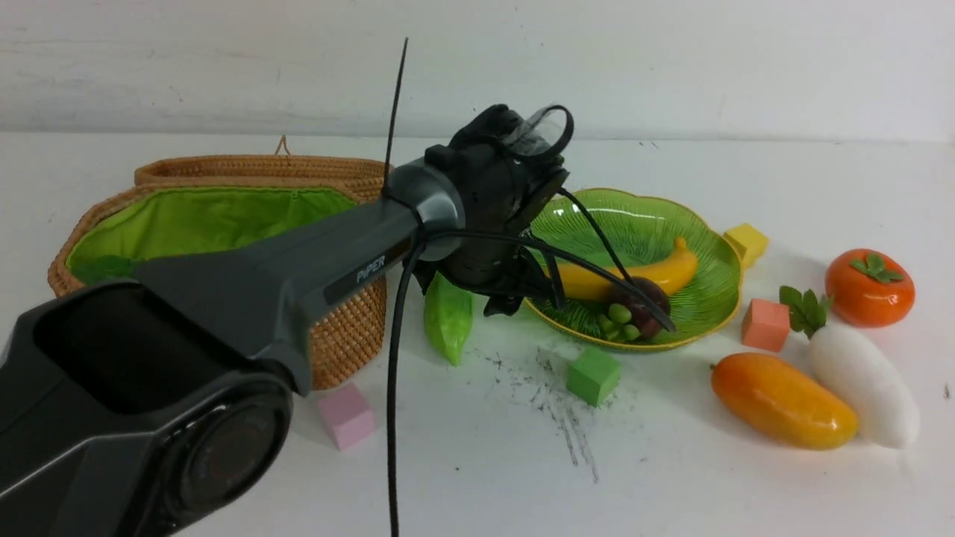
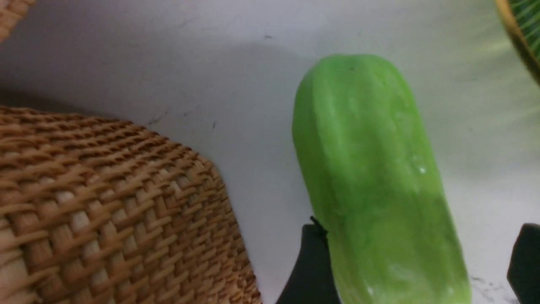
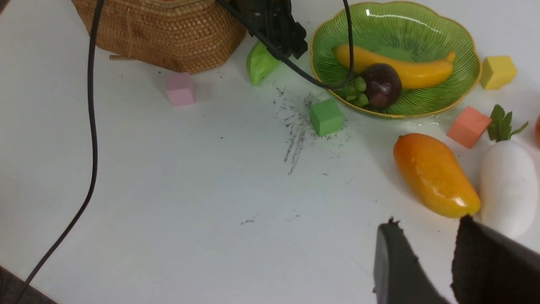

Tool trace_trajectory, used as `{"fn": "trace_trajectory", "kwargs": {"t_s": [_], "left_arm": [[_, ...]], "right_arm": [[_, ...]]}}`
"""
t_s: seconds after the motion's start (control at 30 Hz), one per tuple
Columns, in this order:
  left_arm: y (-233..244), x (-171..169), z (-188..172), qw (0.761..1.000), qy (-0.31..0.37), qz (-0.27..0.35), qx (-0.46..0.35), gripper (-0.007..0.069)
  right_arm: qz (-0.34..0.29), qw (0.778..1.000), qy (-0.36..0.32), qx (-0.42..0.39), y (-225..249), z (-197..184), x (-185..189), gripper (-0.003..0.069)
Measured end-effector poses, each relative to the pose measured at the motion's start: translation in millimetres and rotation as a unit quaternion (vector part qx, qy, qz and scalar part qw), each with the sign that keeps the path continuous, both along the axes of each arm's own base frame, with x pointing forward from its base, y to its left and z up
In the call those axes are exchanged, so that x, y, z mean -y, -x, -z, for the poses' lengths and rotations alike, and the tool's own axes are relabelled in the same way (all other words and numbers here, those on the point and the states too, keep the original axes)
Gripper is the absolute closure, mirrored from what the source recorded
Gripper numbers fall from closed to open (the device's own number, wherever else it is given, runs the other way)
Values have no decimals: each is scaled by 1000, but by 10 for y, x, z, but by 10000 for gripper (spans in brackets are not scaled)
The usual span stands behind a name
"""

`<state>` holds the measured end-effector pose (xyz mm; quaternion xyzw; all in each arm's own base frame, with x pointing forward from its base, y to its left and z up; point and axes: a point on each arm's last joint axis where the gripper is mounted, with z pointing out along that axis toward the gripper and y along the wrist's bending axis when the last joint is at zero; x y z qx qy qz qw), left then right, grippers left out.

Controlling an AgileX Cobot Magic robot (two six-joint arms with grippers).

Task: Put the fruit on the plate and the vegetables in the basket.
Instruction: Take a chayote with your left arm and place it on the basket on the left.

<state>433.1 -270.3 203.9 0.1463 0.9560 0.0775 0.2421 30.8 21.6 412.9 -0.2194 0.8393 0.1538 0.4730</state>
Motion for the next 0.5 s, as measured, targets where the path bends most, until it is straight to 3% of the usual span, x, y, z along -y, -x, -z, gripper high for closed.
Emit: {"fn": "trace_trajectory", "kwargs": {"t_s": [0.5], "left_arm": [[-71, 8, 278, 1000, -4, 2, -13, 83]], "right_arm": [[-4, 1000, -3, 11, -6, -17, -8, 438]]}}
